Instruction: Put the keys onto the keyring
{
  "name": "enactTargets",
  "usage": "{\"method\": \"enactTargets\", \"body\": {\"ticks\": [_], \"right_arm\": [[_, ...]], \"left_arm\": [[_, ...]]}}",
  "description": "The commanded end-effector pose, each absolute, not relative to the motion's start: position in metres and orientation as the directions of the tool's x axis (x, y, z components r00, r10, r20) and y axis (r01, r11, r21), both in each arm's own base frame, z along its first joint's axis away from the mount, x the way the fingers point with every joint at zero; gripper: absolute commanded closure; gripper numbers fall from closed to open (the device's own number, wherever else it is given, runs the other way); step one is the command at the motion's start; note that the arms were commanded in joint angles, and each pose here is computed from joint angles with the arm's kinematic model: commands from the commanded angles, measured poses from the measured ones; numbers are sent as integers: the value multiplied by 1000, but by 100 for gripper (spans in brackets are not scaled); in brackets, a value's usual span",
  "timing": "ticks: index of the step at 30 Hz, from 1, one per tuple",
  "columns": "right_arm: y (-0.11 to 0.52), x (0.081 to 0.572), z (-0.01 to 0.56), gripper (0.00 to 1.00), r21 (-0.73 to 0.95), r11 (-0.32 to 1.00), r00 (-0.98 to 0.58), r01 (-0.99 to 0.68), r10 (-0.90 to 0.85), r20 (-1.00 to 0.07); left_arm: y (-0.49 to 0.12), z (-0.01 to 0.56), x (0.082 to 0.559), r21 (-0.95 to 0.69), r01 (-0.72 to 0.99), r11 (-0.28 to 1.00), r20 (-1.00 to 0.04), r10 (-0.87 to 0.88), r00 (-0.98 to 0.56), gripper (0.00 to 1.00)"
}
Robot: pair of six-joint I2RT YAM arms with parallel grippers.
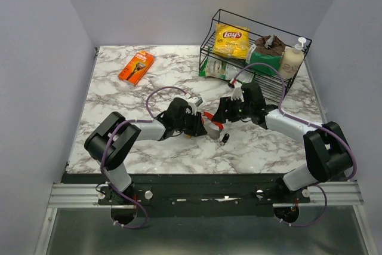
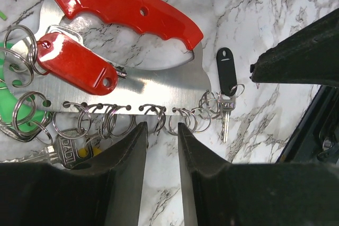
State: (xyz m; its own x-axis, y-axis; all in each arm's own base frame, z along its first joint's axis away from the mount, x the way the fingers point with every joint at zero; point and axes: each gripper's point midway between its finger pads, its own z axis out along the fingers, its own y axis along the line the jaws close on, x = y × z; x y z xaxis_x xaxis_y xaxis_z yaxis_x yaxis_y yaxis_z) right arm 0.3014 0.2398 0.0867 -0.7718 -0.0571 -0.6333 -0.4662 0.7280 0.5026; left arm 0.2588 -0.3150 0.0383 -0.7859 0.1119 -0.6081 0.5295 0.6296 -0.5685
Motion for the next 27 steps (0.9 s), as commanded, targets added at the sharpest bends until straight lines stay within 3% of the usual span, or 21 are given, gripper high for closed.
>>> {"method": "enactTargets", "body": {"ticks": [1, 6, 15, 27], "right_arm": [[241, 301, 97, 26, 516, 706, -756, -485, -42, -653], [241, 300, 96, 26, 517, 705, -757, -486, -43, -652], [241, 297, 96, 27, 523, 697, -757, -492, -46, -652], [248, 292, 114, 27, 538, 647, -734, -541, -51, -677]], "left_arm": [[-318, 35, 265, -551, 551, 627, -635, 114, -764, 66], [-319, 33, 267, -550, 554, 625, -638, 113, -761, 74], [-317, 43, 267, -535, 577, 617, -670, 106, -735, 99], [-299, 67, 250, -470, 650, 597, -744, 128, -655, 100]]}}
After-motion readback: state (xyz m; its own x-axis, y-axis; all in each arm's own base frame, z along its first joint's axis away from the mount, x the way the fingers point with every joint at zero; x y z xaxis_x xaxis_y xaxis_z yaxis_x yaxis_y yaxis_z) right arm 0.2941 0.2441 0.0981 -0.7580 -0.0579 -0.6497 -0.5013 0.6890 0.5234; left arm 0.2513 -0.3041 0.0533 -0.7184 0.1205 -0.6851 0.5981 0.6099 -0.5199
